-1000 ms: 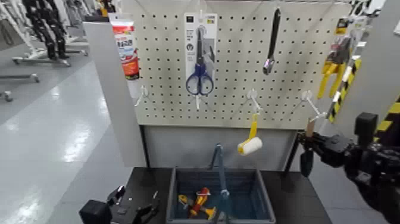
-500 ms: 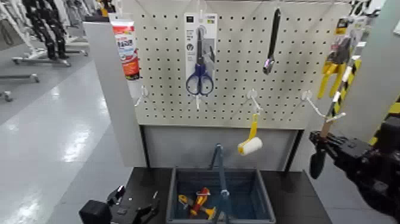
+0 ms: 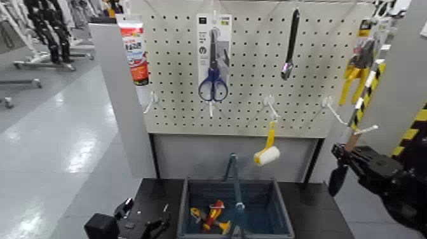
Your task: Put the tool with the wooden handle into the crate.
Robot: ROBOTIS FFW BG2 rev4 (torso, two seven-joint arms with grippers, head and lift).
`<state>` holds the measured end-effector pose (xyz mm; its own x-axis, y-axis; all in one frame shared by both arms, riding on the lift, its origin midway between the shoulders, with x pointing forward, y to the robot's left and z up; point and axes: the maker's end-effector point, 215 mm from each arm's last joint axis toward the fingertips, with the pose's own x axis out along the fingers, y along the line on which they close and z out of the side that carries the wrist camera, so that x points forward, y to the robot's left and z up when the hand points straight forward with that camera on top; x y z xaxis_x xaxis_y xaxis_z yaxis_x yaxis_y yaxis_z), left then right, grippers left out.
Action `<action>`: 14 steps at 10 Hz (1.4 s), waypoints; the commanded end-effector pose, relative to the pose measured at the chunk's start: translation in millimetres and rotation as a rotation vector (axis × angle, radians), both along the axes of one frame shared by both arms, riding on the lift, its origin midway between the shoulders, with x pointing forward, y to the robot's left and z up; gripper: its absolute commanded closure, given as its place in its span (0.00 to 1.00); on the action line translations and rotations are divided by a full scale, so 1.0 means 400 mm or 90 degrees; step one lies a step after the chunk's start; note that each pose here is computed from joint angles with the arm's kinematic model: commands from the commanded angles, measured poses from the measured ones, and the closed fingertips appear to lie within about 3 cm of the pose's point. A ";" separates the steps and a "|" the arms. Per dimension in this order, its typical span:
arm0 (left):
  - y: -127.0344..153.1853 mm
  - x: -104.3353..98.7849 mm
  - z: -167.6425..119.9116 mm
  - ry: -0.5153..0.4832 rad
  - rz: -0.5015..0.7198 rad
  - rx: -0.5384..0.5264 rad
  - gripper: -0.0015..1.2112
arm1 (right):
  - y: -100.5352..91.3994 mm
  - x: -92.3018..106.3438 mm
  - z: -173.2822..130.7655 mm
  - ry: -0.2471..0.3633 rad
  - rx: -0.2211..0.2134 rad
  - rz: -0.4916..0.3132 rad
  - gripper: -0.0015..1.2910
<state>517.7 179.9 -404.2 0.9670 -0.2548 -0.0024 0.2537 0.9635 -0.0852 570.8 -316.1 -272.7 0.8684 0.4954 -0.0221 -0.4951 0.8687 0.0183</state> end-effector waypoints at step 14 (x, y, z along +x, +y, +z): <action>-0.010 0.008 0.002 0.001 -0.004 -0.003 0.09 | 0.268 0.014 -0.037 0.003 0.251 0.085 0.95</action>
<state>520.4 176.3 -403.9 0.9657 -0.2598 -0.0031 0.2585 0.9619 -0.0894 575.3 -217.2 -283.1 0.8024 0.5664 0.1881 -0.5950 0.7345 0.3263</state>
